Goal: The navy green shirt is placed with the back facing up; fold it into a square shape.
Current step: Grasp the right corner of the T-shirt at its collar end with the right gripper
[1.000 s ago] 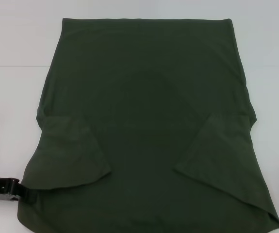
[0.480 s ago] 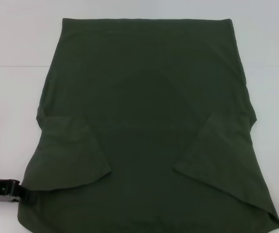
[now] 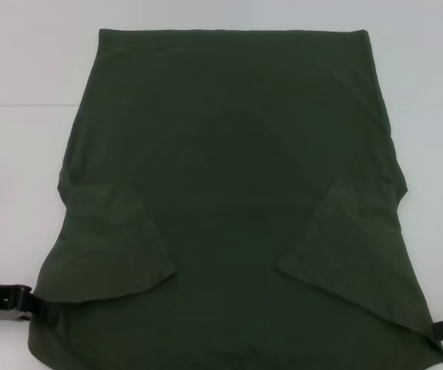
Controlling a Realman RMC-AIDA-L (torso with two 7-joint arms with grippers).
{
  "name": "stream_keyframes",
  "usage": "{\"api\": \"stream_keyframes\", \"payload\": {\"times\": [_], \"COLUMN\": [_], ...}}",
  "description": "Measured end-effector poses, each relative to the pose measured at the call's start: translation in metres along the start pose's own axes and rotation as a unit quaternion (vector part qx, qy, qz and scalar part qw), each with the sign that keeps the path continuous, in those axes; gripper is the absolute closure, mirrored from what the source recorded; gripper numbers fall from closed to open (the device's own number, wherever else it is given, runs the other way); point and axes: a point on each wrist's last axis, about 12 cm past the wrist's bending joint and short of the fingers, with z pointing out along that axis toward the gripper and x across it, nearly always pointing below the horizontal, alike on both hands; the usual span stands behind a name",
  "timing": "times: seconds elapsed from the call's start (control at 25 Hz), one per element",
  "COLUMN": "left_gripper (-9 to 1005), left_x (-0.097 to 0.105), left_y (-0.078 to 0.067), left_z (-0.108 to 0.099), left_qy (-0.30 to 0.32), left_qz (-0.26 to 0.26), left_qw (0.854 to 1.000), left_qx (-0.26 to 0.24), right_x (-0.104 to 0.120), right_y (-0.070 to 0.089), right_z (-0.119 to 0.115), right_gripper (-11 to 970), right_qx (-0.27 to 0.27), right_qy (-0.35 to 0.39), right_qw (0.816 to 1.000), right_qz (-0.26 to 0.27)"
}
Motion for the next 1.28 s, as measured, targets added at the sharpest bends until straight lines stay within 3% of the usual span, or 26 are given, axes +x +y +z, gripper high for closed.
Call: {"api": "stream_keyframes", "payload": {"times": [1.28], "left_gripper": [963], "left_x": [-0.002], "left_y": [0.000], "left_z": [0.000], "left_qy": [-0.003], "left_qz": [0.001], "left_qw": [1.000], "left_qx": [-0.003], "right_x": [-0.007], "right_y": [0.012], "right_z": [0.023], "right_gripper": [214], "right_qx": [0.018], "right_qy": [0.021], "right_qw": [0.999], "right_qz": [-0.045]}}
